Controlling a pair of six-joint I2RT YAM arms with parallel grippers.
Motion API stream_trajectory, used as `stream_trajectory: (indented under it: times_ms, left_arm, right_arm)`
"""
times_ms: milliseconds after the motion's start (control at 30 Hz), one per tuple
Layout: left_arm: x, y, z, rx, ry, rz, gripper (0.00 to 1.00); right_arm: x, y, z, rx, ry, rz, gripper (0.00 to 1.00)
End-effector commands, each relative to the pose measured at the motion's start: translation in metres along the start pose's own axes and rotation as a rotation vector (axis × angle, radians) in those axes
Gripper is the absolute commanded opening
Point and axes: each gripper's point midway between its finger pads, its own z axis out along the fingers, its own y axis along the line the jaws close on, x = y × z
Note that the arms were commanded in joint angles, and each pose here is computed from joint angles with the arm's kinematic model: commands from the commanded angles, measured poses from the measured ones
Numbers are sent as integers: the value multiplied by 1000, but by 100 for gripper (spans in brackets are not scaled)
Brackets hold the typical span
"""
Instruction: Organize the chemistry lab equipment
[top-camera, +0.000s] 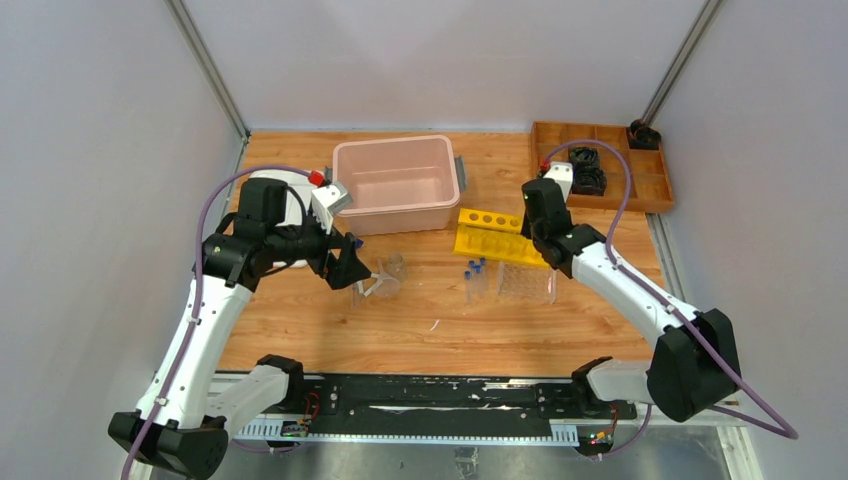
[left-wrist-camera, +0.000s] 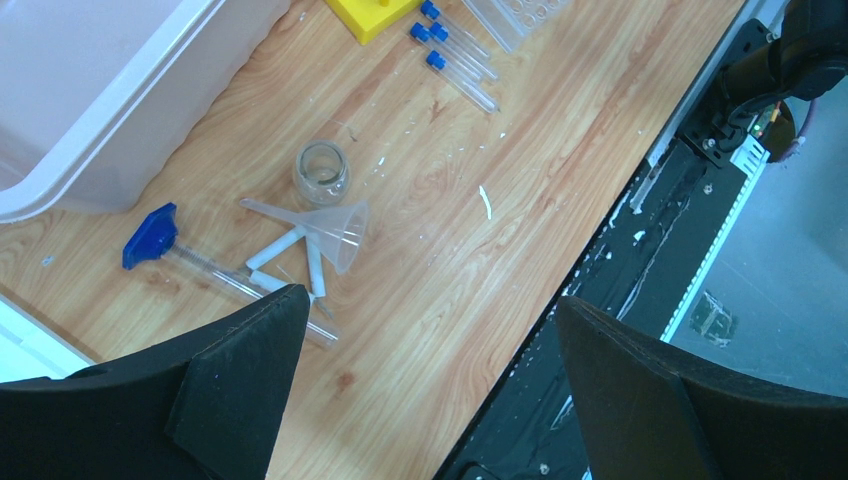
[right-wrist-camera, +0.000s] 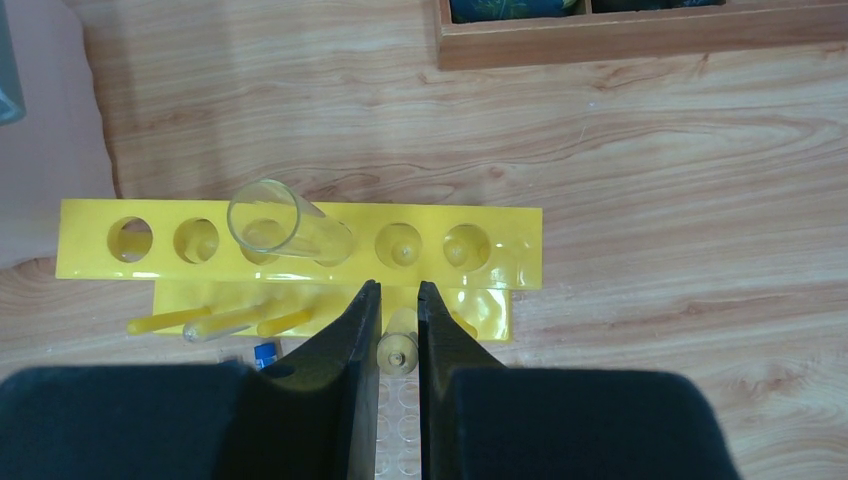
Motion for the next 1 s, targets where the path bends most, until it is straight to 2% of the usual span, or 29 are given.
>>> stream_trajectory:
  times_ms: [0,967]
  left_arm:
    - [-10,-6,-4,17,-29,34,100]
    - [-13,-8,-7,13,-41,42,100]
  right_arm:
    - [2,-6,7,26,-15,14,0]
    - [27,-3,22,23,27,11,0]
